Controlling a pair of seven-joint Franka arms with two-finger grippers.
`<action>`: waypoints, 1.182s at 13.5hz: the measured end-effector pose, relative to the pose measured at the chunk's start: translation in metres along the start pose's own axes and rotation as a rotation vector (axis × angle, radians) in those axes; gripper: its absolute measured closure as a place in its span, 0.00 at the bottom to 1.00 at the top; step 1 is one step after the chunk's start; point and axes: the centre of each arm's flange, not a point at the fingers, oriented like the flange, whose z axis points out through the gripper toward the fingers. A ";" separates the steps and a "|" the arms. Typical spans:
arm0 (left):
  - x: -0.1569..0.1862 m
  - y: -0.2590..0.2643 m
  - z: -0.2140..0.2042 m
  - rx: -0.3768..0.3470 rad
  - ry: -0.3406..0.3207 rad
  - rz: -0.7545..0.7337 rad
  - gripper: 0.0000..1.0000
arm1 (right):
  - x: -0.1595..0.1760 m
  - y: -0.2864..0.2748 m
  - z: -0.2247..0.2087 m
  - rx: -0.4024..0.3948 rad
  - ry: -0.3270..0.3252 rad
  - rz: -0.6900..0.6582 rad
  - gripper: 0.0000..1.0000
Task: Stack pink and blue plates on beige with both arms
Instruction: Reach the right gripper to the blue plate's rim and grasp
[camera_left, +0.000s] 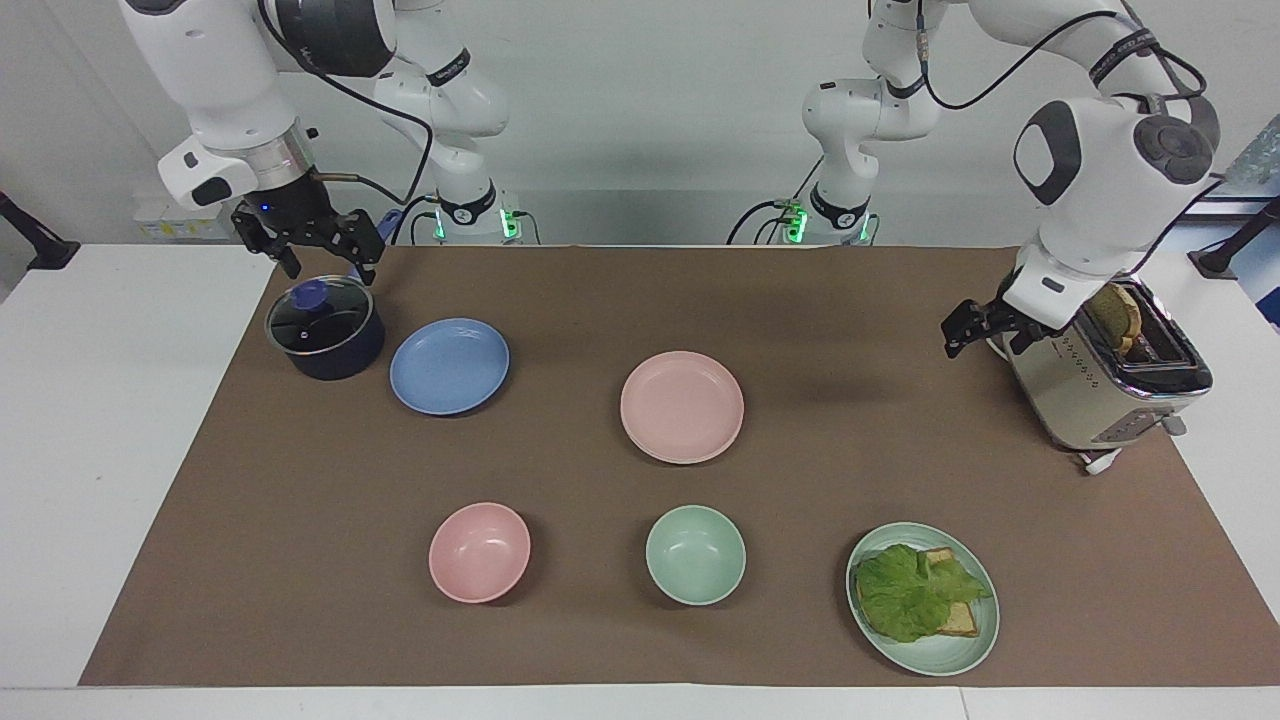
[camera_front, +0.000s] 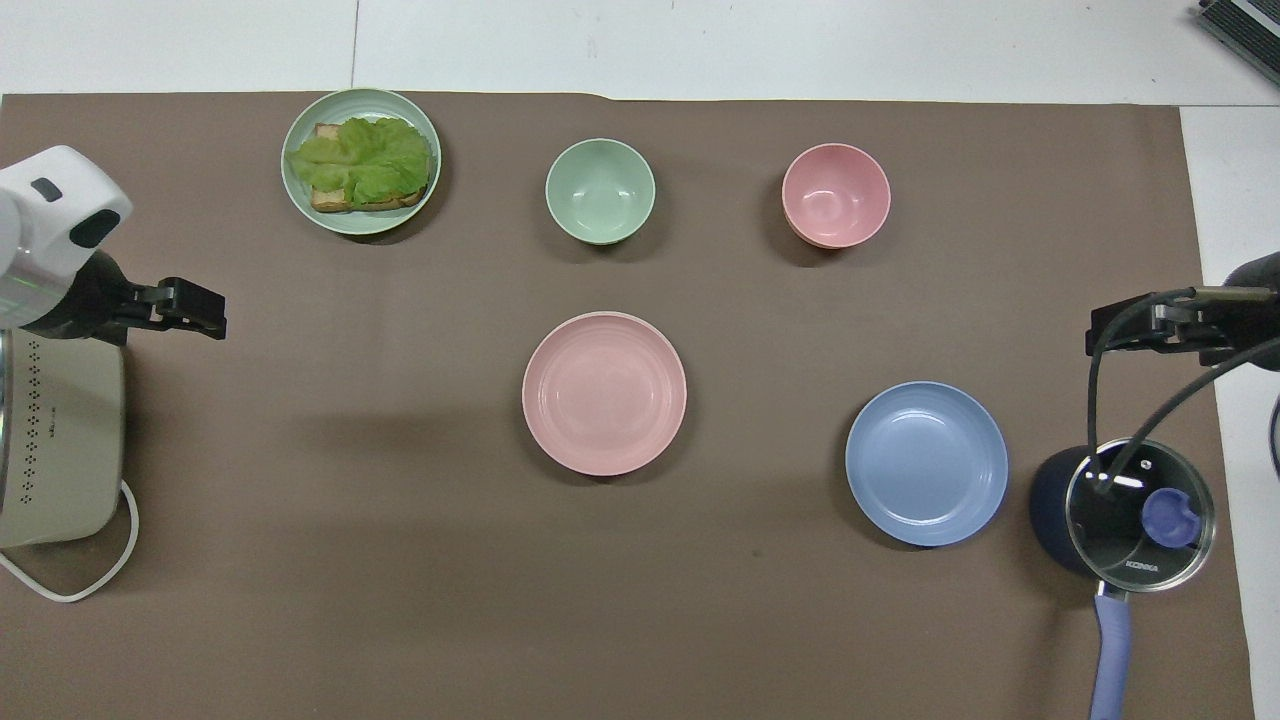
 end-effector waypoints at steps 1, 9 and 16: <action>-0.001 -0.001 -0.013 0.000 -0.001 0.000 0.00 | 0.001 0.004 0.013 0.005 0.004 -0.001 0.00; -0.025 0.003 -0.082 -0.003 0.032 0.007 0.00 | -0.016 0.021 0.167 0.028 -0.012 -0.012 0.00; -0.023 0.003 -0.079 -0.004 0.048 -0.010 0.00 | -0.028 0.025 0.249 0.051 -0.080 -0.047 0.03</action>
